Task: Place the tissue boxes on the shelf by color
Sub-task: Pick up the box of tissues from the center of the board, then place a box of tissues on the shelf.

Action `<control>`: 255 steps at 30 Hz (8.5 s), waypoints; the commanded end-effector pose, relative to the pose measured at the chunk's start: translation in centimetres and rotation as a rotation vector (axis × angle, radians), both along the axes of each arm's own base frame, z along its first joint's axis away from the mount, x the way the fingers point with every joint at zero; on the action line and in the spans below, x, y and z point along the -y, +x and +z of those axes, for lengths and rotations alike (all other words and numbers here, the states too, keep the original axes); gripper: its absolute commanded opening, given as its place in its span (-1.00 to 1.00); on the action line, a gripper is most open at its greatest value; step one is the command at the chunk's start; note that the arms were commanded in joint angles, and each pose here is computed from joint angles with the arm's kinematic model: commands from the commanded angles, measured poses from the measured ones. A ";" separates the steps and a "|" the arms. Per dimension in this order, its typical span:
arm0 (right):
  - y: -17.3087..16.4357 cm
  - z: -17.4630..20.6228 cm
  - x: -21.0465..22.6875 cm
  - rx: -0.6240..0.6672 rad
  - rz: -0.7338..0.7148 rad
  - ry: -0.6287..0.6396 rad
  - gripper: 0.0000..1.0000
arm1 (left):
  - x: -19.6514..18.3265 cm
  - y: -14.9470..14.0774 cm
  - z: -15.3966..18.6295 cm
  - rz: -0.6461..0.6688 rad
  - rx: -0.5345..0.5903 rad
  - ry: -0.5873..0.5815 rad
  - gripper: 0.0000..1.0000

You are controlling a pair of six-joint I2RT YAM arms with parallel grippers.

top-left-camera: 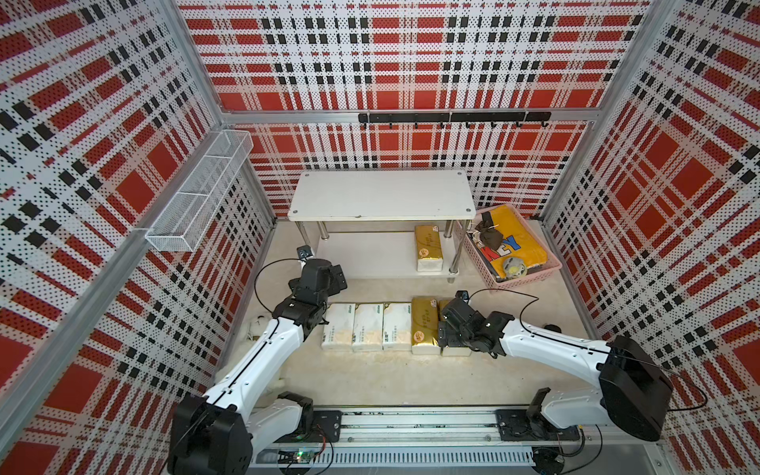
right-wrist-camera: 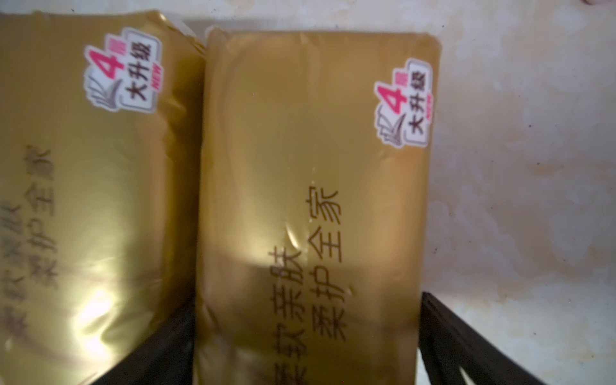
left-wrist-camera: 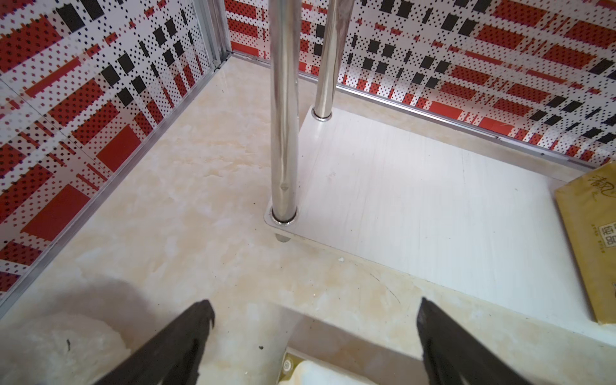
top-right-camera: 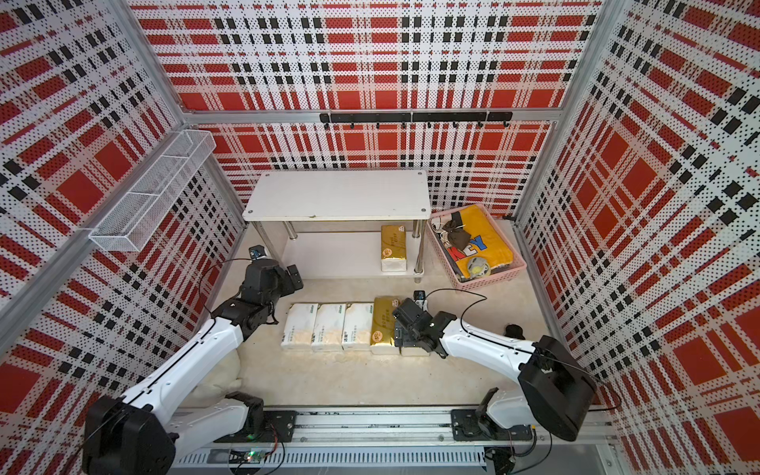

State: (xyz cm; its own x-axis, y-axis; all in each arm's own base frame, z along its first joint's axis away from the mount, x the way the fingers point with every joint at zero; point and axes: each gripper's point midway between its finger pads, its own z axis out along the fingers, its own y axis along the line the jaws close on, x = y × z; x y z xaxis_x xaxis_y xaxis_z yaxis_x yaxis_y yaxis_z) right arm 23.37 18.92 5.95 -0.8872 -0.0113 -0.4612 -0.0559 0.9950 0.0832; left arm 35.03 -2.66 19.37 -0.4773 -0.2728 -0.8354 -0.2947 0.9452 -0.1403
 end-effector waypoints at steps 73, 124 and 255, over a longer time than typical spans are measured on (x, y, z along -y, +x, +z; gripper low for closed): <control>1.9 12.5 -5.6 0.222 0.161 0.085 0.70 | -0.7 -1.0 0.1 0.033 0.032 -0.034 0.99; 13.4 12.2 -21.4 0.293 0.172 0.153 0.72 | 0.2 -1.9 0.6 0.014 0.018 -0.044 0.99; 22.7 18.4 -19.4 0.600 -0.028 0.236 1.00 | 1.2 -2.9 1.5 -0.033 0.040 -0.029 0.98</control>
